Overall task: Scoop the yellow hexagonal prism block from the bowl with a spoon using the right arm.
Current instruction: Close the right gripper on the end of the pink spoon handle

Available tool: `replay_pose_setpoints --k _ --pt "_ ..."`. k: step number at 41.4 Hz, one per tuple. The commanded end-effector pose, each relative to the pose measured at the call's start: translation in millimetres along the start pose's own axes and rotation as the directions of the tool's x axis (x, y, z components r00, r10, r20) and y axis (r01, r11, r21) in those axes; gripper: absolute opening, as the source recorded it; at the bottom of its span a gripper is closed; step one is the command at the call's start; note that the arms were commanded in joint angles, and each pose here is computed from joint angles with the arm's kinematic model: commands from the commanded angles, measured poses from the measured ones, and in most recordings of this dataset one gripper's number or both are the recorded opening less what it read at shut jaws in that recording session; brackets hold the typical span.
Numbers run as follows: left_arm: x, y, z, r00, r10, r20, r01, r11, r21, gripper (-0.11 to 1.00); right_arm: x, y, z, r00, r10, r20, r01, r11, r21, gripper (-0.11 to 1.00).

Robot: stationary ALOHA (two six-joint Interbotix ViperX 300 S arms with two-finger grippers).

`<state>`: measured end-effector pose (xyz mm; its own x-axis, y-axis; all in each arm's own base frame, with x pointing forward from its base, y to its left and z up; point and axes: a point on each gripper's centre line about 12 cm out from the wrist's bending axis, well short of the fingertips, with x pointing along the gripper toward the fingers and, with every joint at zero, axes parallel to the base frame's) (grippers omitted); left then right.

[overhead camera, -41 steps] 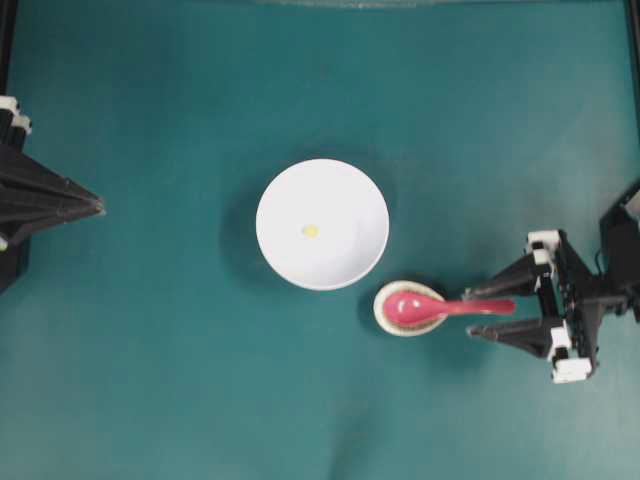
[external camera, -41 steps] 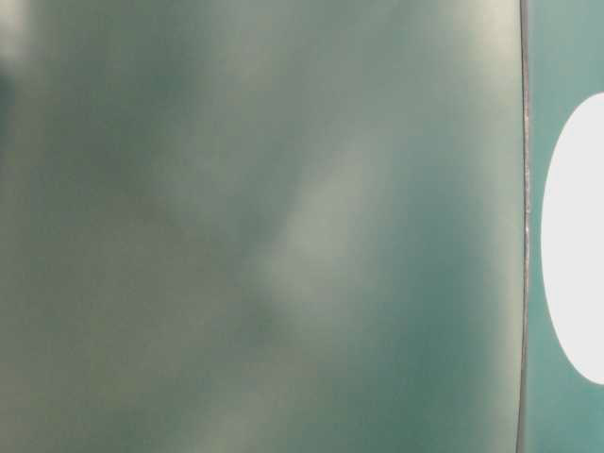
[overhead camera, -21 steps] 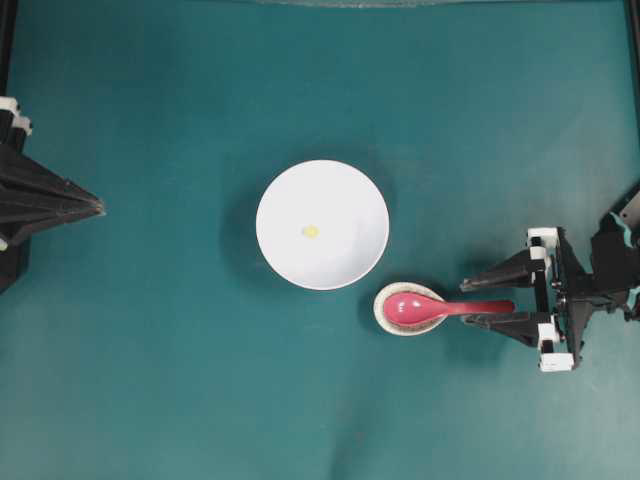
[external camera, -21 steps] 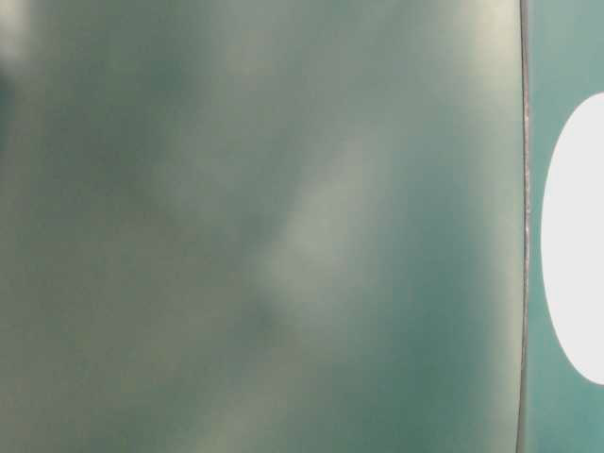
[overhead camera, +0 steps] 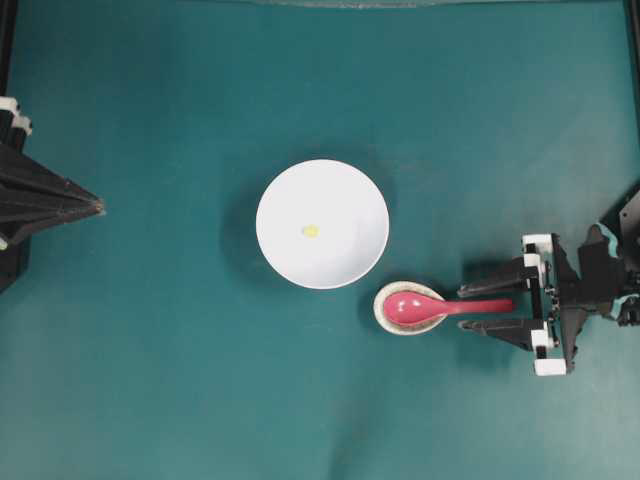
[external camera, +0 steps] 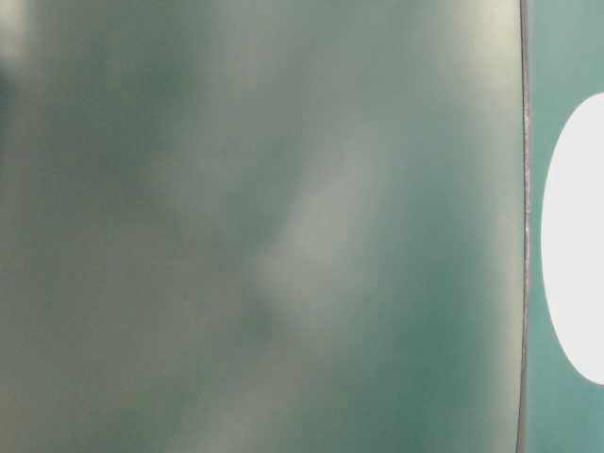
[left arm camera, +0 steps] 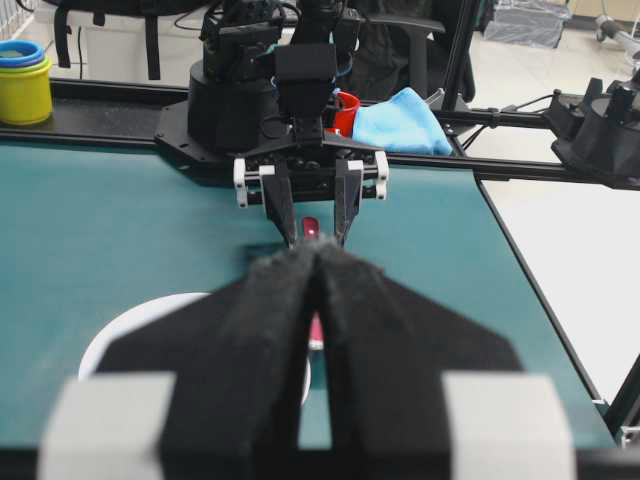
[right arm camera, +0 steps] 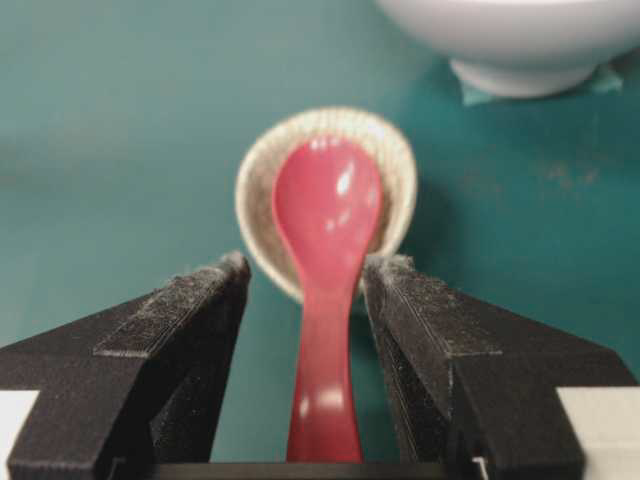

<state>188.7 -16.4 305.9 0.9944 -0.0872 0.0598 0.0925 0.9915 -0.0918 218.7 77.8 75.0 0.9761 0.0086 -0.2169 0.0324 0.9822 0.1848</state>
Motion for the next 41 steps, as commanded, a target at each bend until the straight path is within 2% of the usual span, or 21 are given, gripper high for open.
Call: replay_pose_setpoints --k 1,11,20,41 --pt "2.7 -1.5 12.2 0.999 -0.005 0.032 0.005 1.000 0.000 0.01 -0.1 1.4 0.5 1.000 0.002 -0.006 -0.002 1.000 0.005 0.55" --pt "2.4 -1.5 12.5 0.999 -0.005 0.033 0.005 1.000 0.000 0.01 -1.5 -0.1 -1.0 1.000 -0.001 -0.018 0.001 1.000 -0.011 0.55" --pt "2.7 -1.5 12.2 0.999 -0.005 0.032 0.005 1.000 0.000 0.01 0.9 1.7 -3.1 0.999 -0.002 -0.037 0.000 0.998 -0.055 0.49" --pt "2.7 -1.4 12.2 0.999 -0.005 0.032 0.005 1.000 -0.002 0.01 0.9 1.6 -3.9 0.999 -0.004 -0.045 0.001 0.998 -0.068 0.47"
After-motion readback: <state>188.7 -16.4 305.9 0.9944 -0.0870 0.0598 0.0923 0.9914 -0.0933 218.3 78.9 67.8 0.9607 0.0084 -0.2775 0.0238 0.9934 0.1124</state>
